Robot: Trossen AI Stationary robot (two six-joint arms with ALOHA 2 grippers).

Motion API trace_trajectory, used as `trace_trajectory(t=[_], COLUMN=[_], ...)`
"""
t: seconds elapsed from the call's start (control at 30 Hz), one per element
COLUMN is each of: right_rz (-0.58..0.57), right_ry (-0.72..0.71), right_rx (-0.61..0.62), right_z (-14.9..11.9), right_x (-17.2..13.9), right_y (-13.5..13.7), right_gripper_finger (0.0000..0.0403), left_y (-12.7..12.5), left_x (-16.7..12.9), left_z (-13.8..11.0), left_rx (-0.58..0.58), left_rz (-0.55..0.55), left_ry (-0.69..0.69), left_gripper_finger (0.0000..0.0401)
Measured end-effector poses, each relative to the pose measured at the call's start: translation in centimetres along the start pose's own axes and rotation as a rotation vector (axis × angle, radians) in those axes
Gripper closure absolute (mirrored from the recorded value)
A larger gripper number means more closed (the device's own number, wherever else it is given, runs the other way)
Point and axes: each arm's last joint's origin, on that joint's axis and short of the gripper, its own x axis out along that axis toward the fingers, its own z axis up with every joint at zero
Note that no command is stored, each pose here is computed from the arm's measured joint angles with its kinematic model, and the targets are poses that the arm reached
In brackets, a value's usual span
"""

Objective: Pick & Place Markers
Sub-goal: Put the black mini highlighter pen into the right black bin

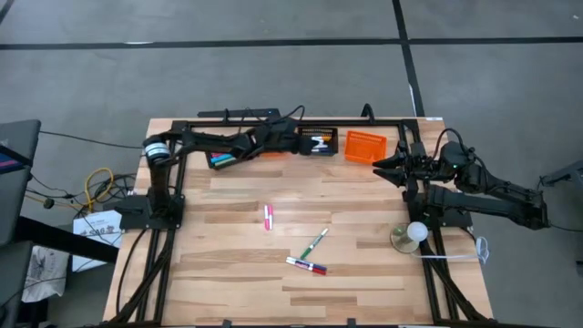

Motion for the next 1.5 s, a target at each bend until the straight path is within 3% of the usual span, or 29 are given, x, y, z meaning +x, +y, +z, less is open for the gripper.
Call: trace_trajectory(t=[0.17,0.5,0.73,0.93,1.07,1.2,1.5], right_rz=[-0.004,-0.002,-0.185,-0.279,-0.337,-0.396,-0.456], right_ry=[-0.001,-0.02,-0.051,0.107,0.191,0.371,0.592], right_rx=[0.004,0.008,-0.004,-0.179,-0.262,-0.345,-0.467], right_z=[0.0,0.2,0.4,0.0,1.6,2.9,4.9], right_x=[0.0,0.0,1.6,4.7,6.6,8.2,12.0], right_y=[0.0,0.0,-1.0,-2.3,-3.4,-4.9,-9.2], right_gripper_finger=[0.0292,0.0292,0.0292,0.0292,0.0282,0.0249,0.0155], left_y=[0.8,1.6,1.6,1.5,1.5,1.5,1.1], left_x=[1.2,0.9,0.9,1.0,0.9,1.0,0.8], left_z=[0.1,1.1,1.1,1.0,1.0,1.0,1.2], left_rx=[-0.004,-0.014,-0.014,-0.017,-0.033,-0.038,-0.038], left_rz=[0.019,0.043,0.049,0.046,0.046,0.035,0.011], left_ry=[-0.003,-0.025,-0.031,-0.029,-0.029,-0.019,-0.017], left_gripper_finger=[0.035,0.035,0.035,0.035,0.035,0.035,0.035])
